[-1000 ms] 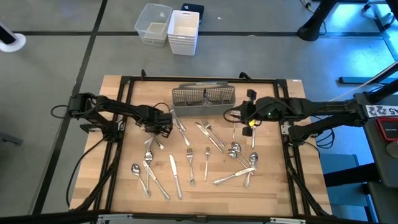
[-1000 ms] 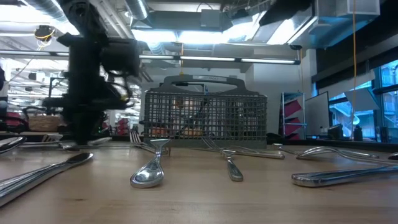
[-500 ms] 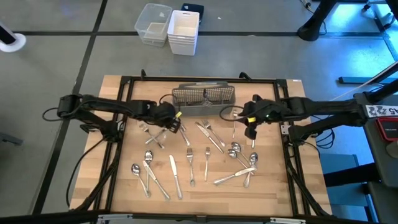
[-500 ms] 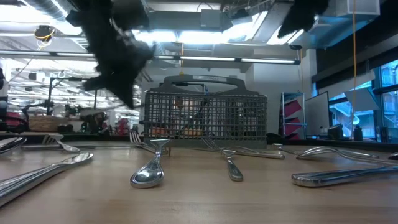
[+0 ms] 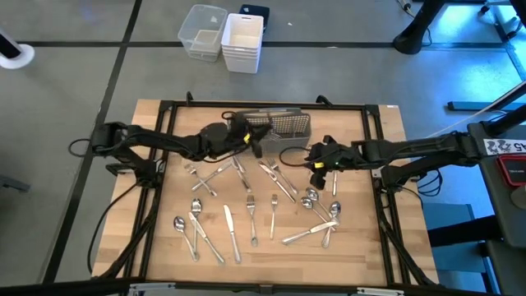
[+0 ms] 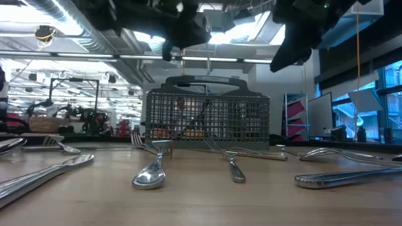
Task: Sort silverware
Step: Put the silver spoon into the gray silverware organizer
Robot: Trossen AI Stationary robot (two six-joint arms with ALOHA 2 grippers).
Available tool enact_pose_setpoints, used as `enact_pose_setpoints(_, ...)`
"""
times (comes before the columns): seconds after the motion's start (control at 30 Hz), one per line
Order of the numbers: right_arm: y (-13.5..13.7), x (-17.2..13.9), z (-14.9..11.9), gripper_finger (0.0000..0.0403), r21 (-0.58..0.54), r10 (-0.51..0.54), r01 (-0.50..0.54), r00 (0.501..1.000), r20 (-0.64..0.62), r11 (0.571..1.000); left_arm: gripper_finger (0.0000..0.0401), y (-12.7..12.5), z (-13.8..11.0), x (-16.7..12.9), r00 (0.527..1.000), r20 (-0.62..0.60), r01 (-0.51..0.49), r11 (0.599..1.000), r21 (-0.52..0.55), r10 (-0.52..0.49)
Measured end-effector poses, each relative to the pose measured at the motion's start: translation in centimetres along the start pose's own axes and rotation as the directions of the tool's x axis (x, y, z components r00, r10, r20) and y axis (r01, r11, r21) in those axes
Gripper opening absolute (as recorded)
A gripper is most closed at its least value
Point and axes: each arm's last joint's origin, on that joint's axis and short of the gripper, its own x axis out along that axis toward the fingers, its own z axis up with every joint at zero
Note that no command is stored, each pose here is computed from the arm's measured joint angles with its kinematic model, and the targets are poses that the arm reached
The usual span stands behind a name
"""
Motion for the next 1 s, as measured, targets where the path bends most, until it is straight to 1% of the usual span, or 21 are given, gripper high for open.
enact_pose_setpoints(0.1, 0.2, 0.9, -0.2, 0.0105, -0.009, -0.010, 0.010, 0.999, -0.034, 1.000, 0.0017, 1.3, -1.1, 1.6, 0.997, 0.075, -0.029, 0.999, 0.025, 0.027)
enact_pose_setpoints(0.27, 0.6, 2.8, -0.3, 0.0105, -0.015, -0.018, 0.017, 0.998, -0.058, 1.000, 0.0015, 3.3, -3.8, 4.8, 0.992, 0.100, -0.085, 0.996, 0.024, 0.082)
enact_pose_setpoints(0.37, 0.9, 3.9, -0.3, 0.0105, -0.015, -0.018, 0.017, 0.998, -0.060, 1.000, 0.0020, 4.2, -4.4, 6.4, 0.986, 0.130, -0.110, 0.992, 0.060, 0.101)
enact_pose_setpoints(0.47, 1.1, 5.0, -0.4, 0.0105, -0.020, -0.023, 0.022, 0.997, -0.076, 1.000, 0.0028, 4.5, -4.5, 7.4, 0.984, 0.143, -0.123, 0.989, 0.081, 0.111)
enact_pose_setpoints(0.57, 1.2, 5.7, -0.8, 0.0105, -0.028, -0.032, 0.030, 0.994, -0.104, 0.999, 0.0028, 4.5, -4.4, 7.7, 0.984, 0.140, -0.125, 0.989, 0.082, 0.113)
enact_pose_setpoints(0.73, 1.3, 6.5, -1.1, 0.0105, -0.035, -0.041, 0.037, 0.991, -0.129, 0.999, 0.0015, 3.8, -3.8, 8.0, 0.981, 0.171, -0.112, 0.988, 0.104, 0.093)
enact_pose_setpoints(0.87, 1.3, 6.5, -1.0, 0.0105, -0.034, -0.040, 0.036, 0.991, -0.128, 0.999, 0.0021, 3.8, -3.8, 8.0, 0.982, 0.165, -0.114, 0.987, 0.113, 0.094)
enact_pose_setpoints(0.93, 1.3, 6.5, -1.1, 0.0105, -0.035, -0.041, 0.036, 0.991, -0.129, 0.999, 0.0027, 3.8, -4.0, 8.0, 0.984, 0.148, -0.121, 0.982, 0.144, 0.099)
enact_pose_setpoints(1.0, 1.3, 6.5, -1.0, 0.0105, -0.035, -0.040, 0.036, 0.991, -0.127, 0.999, 0.0031, 4.0, -4.4, 8.1, 0.987, 0.116, -0.131, 0.971, 0.199, 0.110)
